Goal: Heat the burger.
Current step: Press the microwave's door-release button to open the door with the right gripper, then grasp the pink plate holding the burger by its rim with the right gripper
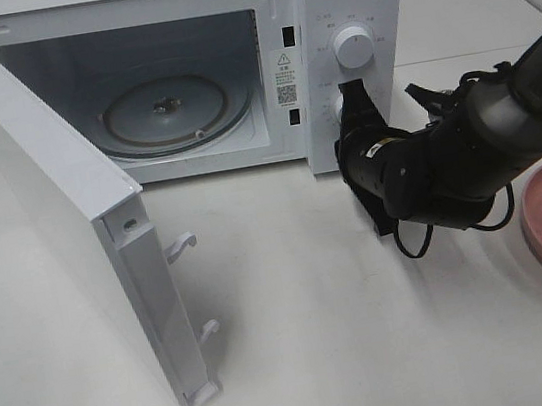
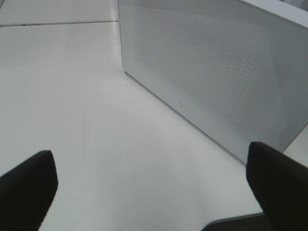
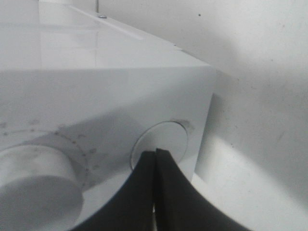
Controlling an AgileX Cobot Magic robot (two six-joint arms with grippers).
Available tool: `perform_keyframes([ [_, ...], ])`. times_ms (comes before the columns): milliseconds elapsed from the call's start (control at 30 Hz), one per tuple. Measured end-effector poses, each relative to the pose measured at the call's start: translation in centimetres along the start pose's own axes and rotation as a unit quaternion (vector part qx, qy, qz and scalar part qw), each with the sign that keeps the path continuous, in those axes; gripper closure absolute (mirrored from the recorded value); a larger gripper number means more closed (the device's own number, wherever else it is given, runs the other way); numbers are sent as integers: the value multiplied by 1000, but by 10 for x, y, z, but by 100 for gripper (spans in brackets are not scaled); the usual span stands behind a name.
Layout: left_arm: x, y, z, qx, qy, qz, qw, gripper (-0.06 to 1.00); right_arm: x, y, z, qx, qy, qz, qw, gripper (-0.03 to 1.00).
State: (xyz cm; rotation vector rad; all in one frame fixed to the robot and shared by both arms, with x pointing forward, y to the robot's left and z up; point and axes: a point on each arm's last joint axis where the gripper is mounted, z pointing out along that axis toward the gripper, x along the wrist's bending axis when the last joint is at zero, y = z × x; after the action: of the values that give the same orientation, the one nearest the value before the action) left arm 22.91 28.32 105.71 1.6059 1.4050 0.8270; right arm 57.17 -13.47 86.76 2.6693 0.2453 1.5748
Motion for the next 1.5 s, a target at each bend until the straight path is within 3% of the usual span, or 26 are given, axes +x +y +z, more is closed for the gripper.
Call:
perform_keyframes([
  [400,0,0,0,0,0,0,1000,-5,5,8,-37,44,-47,-125,990,96],
  [600,0,0,0,0,0,0,1000,-5,10,3,-57,120,-65,-247,959,96],
  [633,0,0,0,0,0,0,1000,-5,14,1,-64,147,-65,-287,944,96],
  [700,0,0,0,0,0,0,1000,-5,15,0,-67,161,-65,-307,936,96],
  [733,0,0,0,0,0,0,1000,-5,18,-1,-74,185,-65,-340,920,96],
  [800,0,0,0,0,0,0,1000,-5,19,-2,-77,198,-67,-357,910,95],
  [833,0,0,0,0,0,0,1000,-5,19,-3,-84,221,-73,-386,893,95],
  [867,0,0,0,0,0,0,1000,-5,19,-3,-84,221,-73,-386,893,95],
  [900,0,0,0,0,0,0,1000,-5,20,-3,-91,240,-78,-414,874,95],
  [933,0,0,0,0,0,0,1000,-5,20,-3,-91,240,-78,-414,874,95],
  [1000,0,0,0,0,0,0,1000,-5,21,-1,-101,266,-88,-463,841,94],
  [1033,0,0,0,0,0,0,1000,-5,21,-1,-101,266,-88,-463,841,94],
  [1067,0,0,0,0,0,0,1000,-5,23,2,-108,278,-92,-496,817,94],
  [1100,0,0,0,0,0,0,1000,-5,24,3,-113,283,-96,-512,805,94],
  [1133,0,0,0,0,0,0,1000,-5,24,3,-113,283,-96,-512,805,94],
  [1167,0,0,0,0,0,0,1000,-5,25,8,-121,293,-109,-541,781,93],
  [1200,0,0,0,0,0,0,1000,-5,25,8,-121,293,-109,-541,781,93],
  [1233,0,0,0,0,0,0,1000,-5,28,12,-130,299,-118,-570,756,93],
  [1267,0,0,0,0,0,0,1000,-5,29,15,-135,302,-124,-585,742,92],
  [1300,0,0,0,0,0,0,1000,-5,29,15,-135,302,-124,-585,742,92],
  [1333,0,0,0,0,0,0,1000,-5,33,20,-144,307,-132,-611,718,92],
  [1367,0,0,0,0,0,0,1000,-5,35,23,-149,309,-135,-622,707,91],
  [1400,0,0,0,0,0,0,1000,-5,35,23,-149,309,-135,-622,707,91],
  [1433,0,0,0,0,0,0,1000,-5,38,28,-157,312,-141,-641,687,89],
  [1467,0,0,0,0,0,0,1000,-5,40,30,-160,313,-141,-651,677,87],
  [1500,0,0,0,0,0,0,1000,-5,40,30,-160,313,-141,-651,677,87],
])
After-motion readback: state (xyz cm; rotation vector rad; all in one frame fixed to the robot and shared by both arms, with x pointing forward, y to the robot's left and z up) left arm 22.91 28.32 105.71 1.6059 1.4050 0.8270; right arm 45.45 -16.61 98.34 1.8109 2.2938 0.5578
